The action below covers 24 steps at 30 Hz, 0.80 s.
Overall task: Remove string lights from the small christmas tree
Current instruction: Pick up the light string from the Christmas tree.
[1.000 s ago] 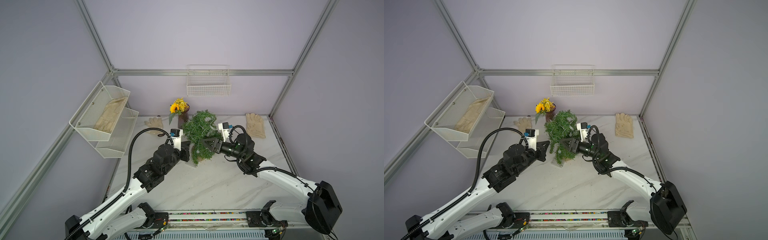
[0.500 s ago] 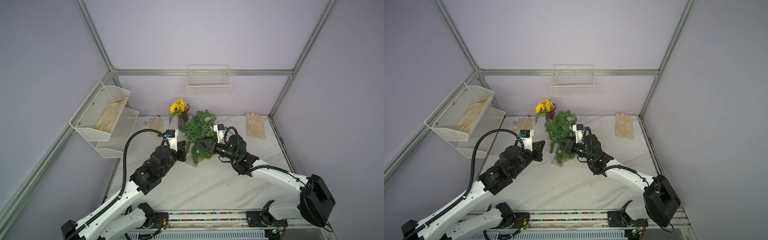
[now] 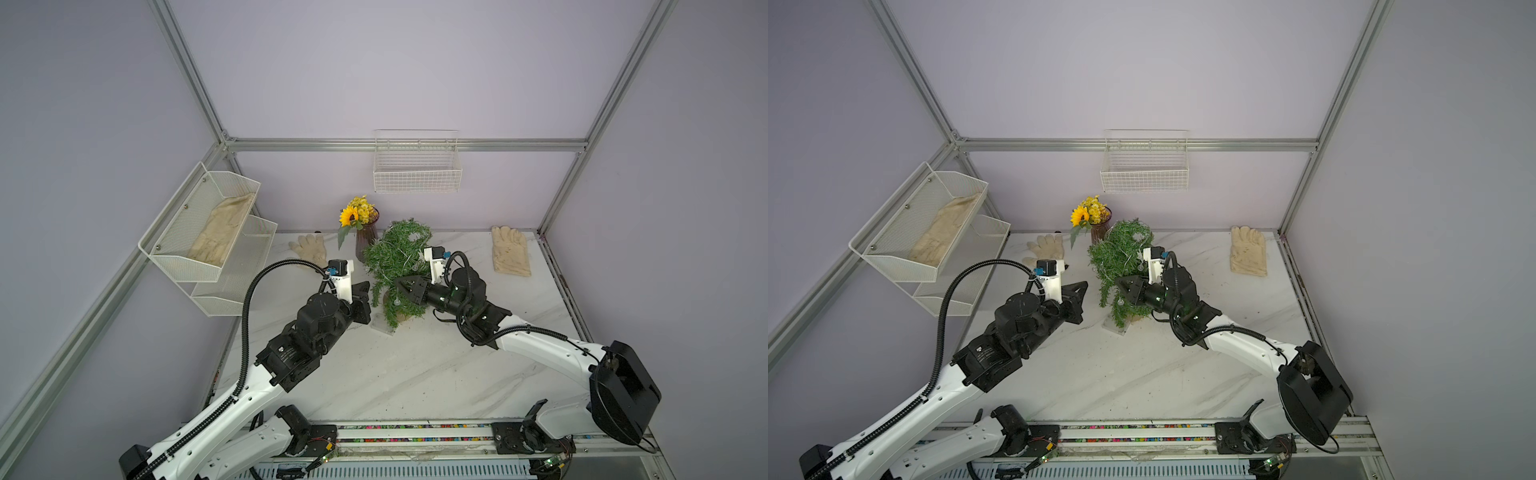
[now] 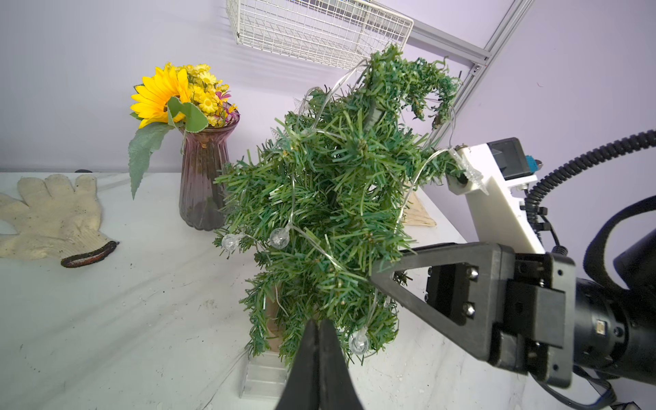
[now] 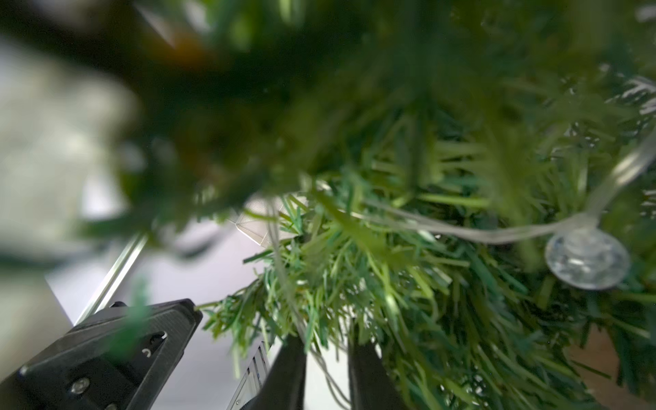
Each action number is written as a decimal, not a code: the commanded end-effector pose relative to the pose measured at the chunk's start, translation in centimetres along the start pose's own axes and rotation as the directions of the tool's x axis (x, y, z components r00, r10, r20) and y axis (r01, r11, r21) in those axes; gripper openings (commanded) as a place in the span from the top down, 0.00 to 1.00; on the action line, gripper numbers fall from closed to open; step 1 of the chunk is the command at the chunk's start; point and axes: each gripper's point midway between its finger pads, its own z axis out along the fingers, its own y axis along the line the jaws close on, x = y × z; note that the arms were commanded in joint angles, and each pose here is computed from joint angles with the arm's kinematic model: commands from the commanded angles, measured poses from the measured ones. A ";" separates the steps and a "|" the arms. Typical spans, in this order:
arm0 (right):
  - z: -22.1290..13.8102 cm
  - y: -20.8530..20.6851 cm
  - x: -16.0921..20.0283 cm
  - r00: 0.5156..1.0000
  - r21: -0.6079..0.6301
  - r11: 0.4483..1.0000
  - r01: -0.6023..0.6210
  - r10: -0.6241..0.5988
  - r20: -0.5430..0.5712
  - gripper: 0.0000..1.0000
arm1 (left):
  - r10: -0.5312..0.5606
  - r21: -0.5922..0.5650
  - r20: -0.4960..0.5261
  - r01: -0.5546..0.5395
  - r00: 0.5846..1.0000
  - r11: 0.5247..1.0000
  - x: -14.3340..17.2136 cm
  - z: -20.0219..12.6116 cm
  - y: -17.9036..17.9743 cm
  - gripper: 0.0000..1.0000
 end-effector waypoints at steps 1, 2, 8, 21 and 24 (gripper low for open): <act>-0.3 1.9 -1.6 0.999 -0.038 0.999 0.023 -0.021 0.050 0.80 | -0.015 0.005 0.024 0.015 1.000 1.000 -0.5 -0.3 -0.1 0.95; -0.4 2.0 -1.7 0.998 -0.037 0.999 0.024 -0.022 0.051 0.80 | -0.014 0.001 0.021 0.014 1.000 1.000 -0.4 -0.2 0.0 0.95; -1.6 2.4 -2.1 0.998 -0.016 0.999 0.039 -0.039 0.056 0.82 | -0.010 -0.003 0.002 0.010 1.000 1.000 0.1 0.3 0.0 0.95; -2.2 2.5 -2.3 0.997 -0.001 0.999 0.051 -0.050 0.066 0.95 | -0.036 0.024 -0.004 0.036 0.999 0.999 0.2 0.4 -0.5 0.95; -2.1 2.3 -2.1 0.997 0.002 0.999 0.049 -0.049 0.063 0.95 | -0.041 0.023 -0.005 0.041 0.999 0.999 0.2 0.3 -0.4 0.95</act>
